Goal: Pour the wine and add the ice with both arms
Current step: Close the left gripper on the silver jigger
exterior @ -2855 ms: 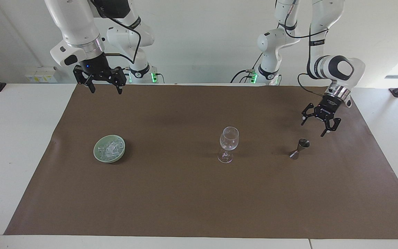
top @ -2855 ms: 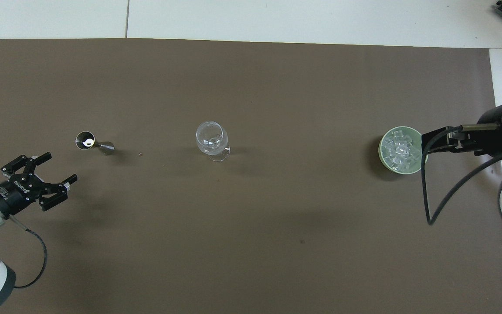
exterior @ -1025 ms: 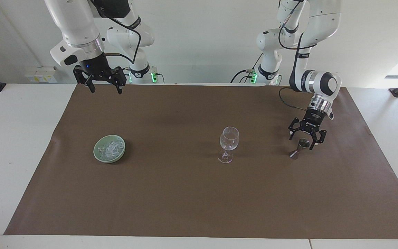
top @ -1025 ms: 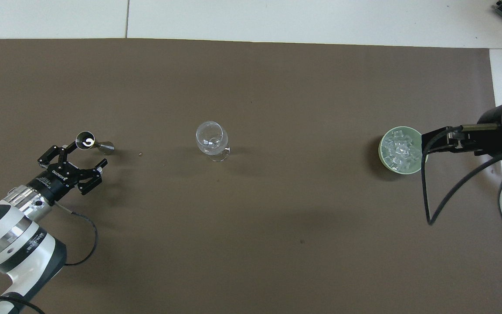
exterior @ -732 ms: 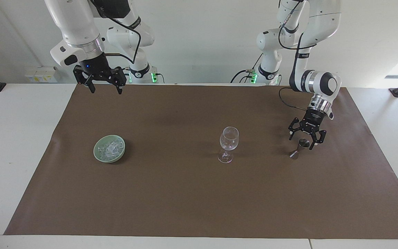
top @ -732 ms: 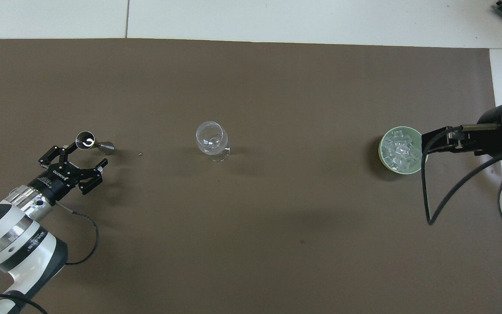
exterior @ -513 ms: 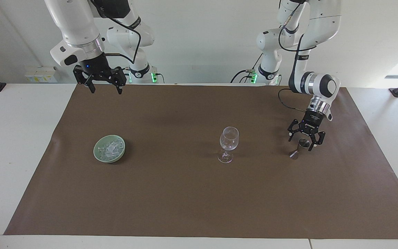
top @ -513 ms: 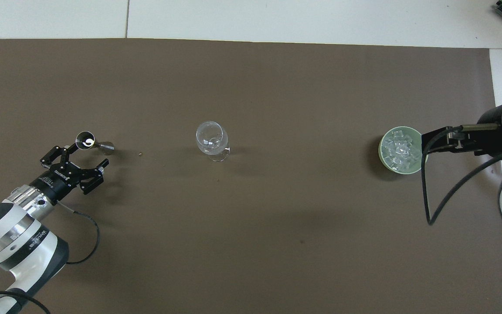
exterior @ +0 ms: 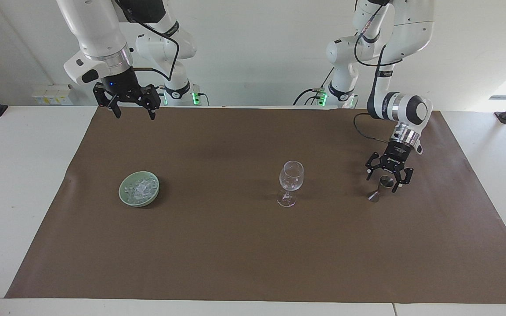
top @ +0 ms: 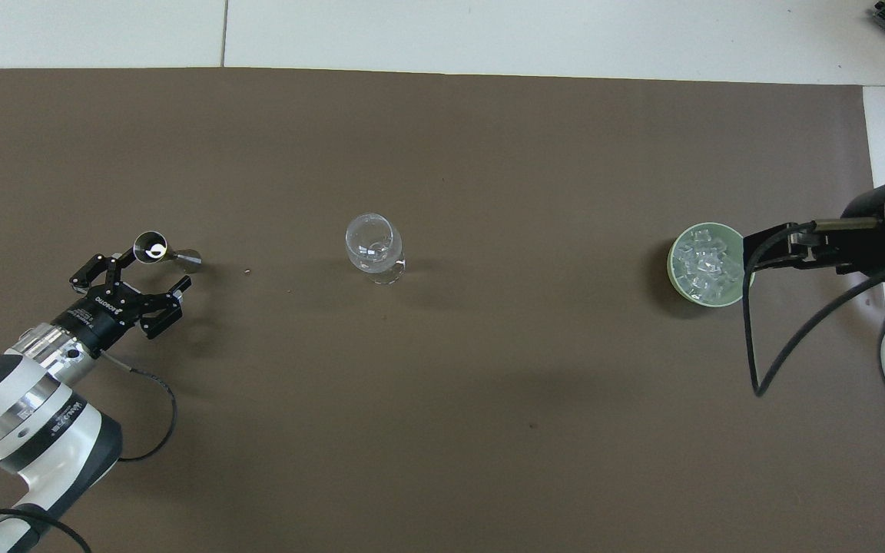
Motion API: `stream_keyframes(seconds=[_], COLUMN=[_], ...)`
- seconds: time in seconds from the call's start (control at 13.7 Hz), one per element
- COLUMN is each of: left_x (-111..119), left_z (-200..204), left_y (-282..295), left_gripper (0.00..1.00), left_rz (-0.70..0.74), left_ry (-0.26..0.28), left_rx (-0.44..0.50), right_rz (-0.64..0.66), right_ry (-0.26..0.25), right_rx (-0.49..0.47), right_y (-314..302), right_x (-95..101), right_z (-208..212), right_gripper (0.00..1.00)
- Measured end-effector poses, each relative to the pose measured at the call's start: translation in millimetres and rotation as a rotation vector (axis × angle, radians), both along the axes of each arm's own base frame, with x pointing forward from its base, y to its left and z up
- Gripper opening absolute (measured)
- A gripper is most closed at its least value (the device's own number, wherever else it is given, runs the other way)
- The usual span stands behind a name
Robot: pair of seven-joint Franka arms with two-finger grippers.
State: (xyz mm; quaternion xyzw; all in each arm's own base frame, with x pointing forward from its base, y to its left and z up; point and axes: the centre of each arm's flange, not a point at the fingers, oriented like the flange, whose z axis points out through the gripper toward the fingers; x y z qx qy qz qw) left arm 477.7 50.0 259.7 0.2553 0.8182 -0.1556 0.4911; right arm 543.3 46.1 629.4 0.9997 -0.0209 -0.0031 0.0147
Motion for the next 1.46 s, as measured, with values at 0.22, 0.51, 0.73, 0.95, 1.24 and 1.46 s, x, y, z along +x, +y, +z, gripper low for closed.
stream_keyframes(seconds=[0.22,0.51,0.73,0.95,1.24,1.46], left_x=[7,10,11,12,13,14], left_z=[2,-4,-7,-7,-7,-7], left_y=[-10,-19,-17,-15,-14,-14], left_gripper=[1.0,1.0,1.0,0.98,0.82,0.75], left_rz=[0.008,-0.001,0.003,0.009,0.011,0.011], left_ry=[-0.011,-0.001,0.003,0.004,0.002,0.0], left_rx=[-0.019,-0.028,-0.028,-0.028,-0.029,-0.029], right_rz=[0.0,0.0,0.0,0.0,0.0,0.0], right_ry=[0.0,0.0,0.0,0.0,0.0,0.0], right_rx=[0.0,0.0,0.0,0.0,0.0,0.0], right_y=[0,0,0,0,0,0], right_x=[0.0,0.0,0.0,0.0,0.0,0.0], right_z=[0,0,0,0,0,0], right_gripper=[1.0,1.0,1.0,1.0,1.0,1.0])
